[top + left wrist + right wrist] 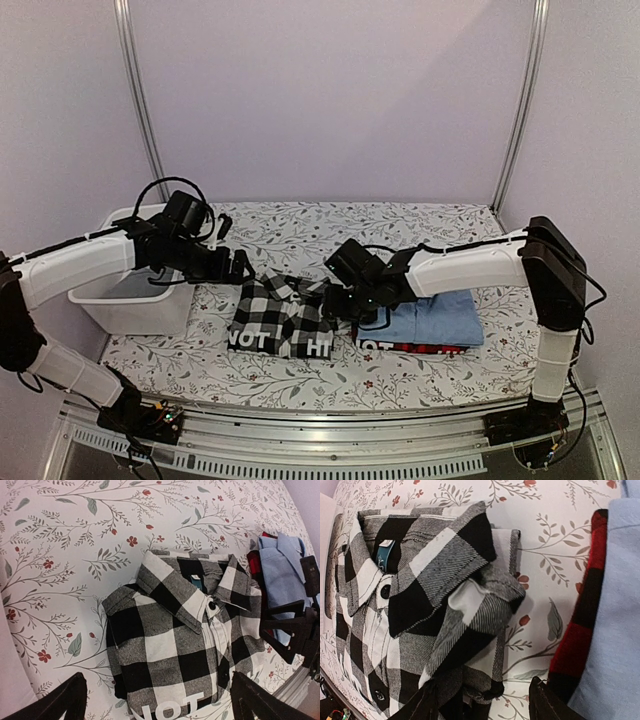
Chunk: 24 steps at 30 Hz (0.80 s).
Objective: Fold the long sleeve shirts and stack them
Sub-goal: Pick up the square-folded shirt from the center of the board.
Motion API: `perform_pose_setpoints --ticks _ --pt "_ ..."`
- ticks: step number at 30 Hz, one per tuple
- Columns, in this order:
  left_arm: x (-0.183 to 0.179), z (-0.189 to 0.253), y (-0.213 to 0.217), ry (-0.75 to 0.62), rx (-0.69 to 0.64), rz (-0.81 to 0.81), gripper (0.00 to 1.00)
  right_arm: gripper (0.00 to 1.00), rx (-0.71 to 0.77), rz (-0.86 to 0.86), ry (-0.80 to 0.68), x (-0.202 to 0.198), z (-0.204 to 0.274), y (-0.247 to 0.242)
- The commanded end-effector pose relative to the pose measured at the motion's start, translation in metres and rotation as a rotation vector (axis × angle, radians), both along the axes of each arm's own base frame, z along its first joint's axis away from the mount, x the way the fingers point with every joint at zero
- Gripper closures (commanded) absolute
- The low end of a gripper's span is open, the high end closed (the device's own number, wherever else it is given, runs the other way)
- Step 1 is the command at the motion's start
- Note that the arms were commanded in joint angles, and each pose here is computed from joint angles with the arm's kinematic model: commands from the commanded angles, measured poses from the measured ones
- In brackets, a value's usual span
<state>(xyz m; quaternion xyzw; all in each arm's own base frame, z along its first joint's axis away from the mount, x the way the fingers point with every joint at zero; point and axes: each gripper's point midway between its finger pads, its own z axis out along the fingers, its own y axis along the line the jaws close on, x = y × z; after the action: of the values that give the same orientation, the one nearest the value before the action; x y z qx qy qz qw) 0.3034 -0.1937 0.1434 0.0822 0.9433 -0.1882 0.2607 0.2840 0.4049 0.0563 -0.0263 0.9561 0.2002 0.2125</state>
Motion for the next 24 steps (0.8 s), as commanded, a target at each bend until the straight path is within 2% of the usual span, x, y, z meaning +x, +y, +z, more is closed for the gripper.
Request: perform_pose_setpoints --ticks 1,8,13,20,24 --pt "0.002 0.004 0.002 -0.018 -0.020 0.008 0.00 0.40 0.058 -0.058 -0.070 -0.004 0.041 -0.009" --pt "0.003 0.004 0.002 -0.016 -0.023 0.010 0.00 0.39 0.087 -0.031 -0.103 -0.008 0.059 0.008" --pt "0.002 0.005 0.003 -0.018 -0.018 0.010 0.00 0.38 0.046 -0.001 -0.074 -0.004 0.036 0.019" --pt "0.000 0.003 0.005 -0.009 -0.012 0.013 0.00 0.60 -0.007 -0.017 -0.003 -0.001 -0.004 0.006" --pt "0.000 0.002 0.005 -0.007 -0.013 0.015 0.00 0.63 -0.019 -0.031 0.018 -0.002 -0.015 -0.003"
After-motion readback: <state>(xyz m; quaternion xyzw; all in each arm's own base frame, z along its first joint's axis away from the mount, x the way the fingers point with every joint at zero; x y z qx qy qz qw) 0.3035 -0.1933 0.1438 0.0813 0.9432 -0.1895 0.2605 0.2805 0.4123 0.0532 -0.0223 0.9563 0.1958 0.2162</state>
